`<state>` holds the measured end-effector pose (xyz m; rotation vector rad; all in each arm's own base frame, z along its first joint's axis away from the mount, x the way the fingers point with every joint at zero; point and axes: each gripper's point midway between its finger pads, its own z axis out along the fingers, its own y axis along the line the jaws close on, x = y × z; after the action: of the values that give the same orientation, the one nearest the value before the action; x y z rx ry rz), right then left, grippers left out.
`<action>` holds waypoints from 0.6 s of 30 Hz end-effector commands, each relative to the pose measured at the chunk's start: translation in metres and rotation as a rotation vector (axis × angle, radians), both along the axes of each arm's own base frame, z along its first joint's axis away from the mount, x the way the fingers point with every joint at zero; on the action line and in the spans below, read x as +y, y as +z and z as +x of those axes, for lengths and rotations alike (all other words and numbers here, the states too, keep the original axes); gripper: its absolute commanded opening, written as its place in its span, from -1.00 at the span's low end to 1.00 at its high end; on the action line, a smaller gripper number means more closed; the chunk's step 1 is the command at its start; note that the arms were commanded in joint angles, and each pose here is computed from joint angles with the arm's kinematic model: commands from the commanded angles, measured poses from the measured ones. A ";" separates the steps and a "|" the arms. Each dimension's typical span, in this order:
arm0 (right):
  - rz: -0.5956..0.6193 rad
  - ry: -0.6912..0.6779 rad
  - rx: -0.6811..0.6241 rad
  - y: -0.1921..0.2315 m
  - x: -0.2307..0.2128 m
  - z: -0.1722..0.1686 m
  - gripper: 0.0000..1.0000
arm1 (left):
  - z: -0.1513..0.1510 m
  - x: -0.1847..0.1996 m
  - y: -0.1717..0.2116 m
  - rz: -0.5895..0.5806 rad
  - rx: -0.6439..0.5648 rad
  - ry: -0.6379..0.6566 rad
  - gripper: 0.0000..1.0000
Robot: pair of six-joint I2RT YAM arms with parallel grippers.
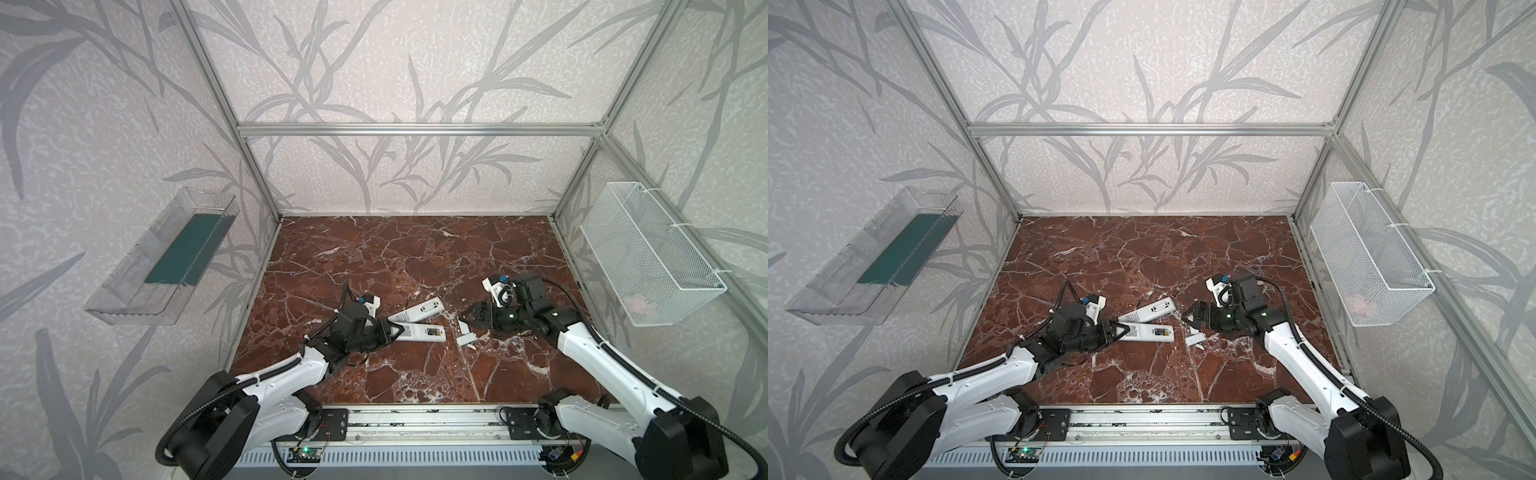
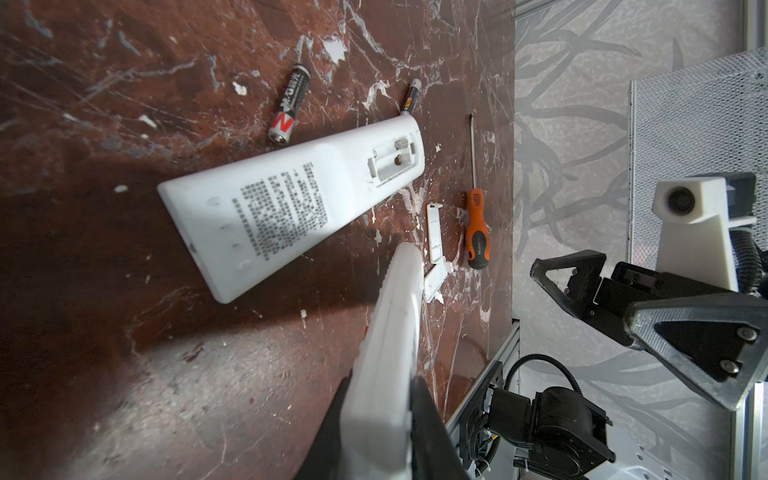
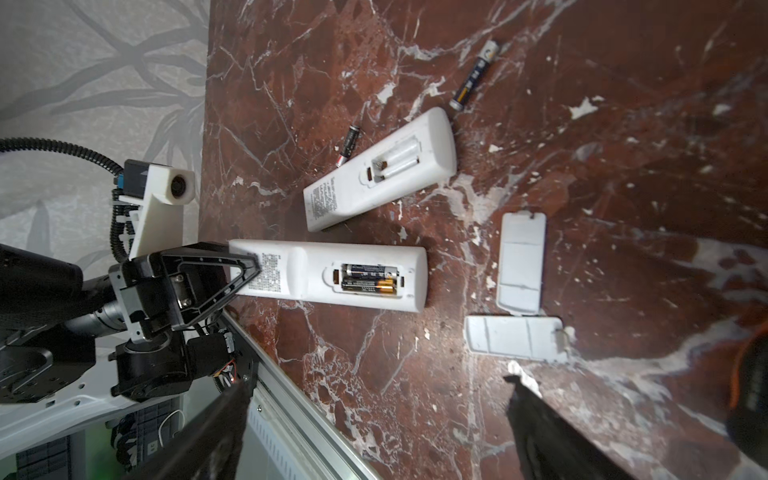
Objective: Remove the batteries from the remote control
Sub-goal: 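Move the right gripper down onto the orange-handled screwdriver and close on it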
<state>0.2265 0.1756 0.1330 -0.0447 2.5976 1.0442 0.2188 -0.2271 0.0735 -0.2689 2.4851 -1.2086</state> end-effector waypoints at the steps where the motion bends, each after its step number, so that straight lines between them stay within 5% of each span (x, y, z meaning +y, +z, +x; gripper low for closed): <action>1: -0.099 -0.023 0.034 -0.015 -0.018 -0.007 0.92 | -0.041 0.046 -0.076 0.254 0.220 0.035 -0.43; 8: -0.418 -0.122 0.080 -0.035 -0.072 -0.011 0.97 | -0.042 0.057 -0.080 0.291 0.217 0.072 0.01; 18: -0.504 -0.154 0.153 -0.061 -0.085 -0.004 0.95 | -0.036 0.073 -0.066 0.308 0.170 0.108 0.32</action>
<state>0.2178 0.0991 0.0734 0.1233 2.8670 0.4142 0.2021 -0.1837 0.0342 -0.3771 2.6060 -0.9579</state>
